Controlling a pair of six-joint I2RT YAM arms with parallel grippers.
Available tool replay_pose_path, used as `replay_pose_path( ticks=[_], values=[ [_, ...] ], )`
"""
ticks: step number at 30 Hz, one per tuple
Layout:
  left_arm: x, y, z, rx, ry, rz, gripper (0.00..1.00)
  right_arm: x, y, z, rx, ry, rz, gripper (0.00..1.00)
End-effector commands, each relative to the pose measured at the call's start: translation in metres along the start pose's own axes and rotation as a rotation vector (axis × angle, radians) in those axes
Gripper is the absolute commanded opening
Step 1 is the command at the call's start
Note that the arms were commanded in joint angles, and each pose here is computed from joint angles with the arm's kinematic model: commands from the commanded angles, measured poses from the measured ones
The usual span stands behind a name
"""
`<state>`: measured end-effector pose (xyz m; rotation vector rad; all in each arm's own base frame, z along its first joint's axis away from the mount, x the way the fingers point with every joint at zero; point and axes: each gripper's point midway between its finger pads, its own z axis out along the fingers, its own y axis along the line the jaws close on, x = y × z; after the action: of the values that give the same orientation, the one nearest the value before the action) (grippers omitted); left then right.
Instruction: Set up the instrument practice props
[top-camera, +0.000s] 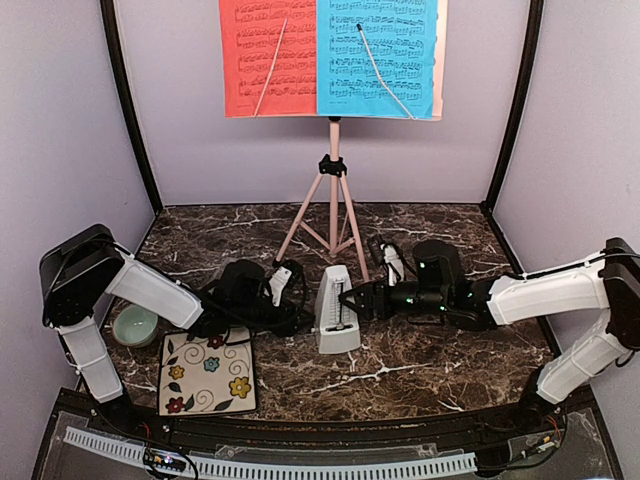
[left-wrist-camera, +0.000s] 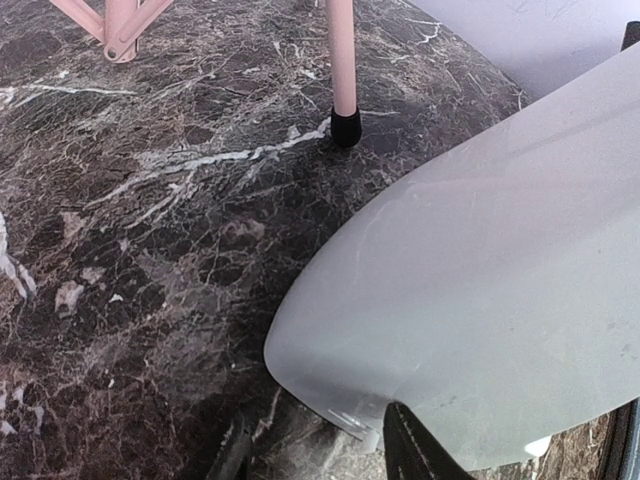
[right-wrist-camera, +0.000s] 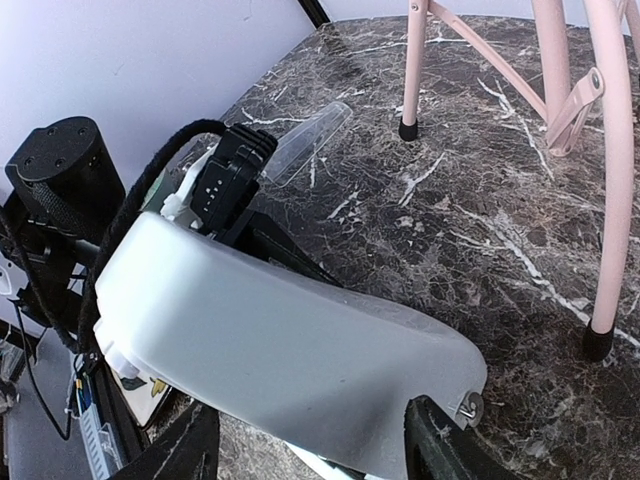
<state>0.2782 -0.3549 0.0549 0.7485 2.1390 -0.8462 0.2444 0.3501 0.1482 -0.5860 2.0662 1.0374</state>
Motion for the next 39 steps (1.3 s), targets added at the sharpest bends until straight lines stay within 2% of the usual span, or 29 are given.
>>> replay_pose_path(
  ticks=[1,17,22,28,39],
  values=[
    [-0.019,-0.007,-0.003,0.007,-0.039,0.028,0.47,-0.004,0.003,-0.005,0.001,-0.022,-0.011,0.61],
    [-0.019,-0.007,-0.003,0.006,-0.039,0.029,0.47,-0.002,0.005,-0.008,-0.012,-0.020,-0.012,0.53],
    [-0.019,-0.007,-0.003,0.005,-0.035,0.029,0.47,-0.002,0.008,-0.010,-0.017,-0.020,-0.017,0.53],
    [-0.019,-0.007,-0.003,0.004,-0.035,0.031,0.47,-0.004,0.015,-0.011,-0.030,-0.027,-0.022,0.71],
    [-0.018,-0.006,-0.003,-0.001,-0.030,0.025,0.48,-0.016,0.028,-0.010,0.026,-0.056,-0.057,0.93]
  ],
)
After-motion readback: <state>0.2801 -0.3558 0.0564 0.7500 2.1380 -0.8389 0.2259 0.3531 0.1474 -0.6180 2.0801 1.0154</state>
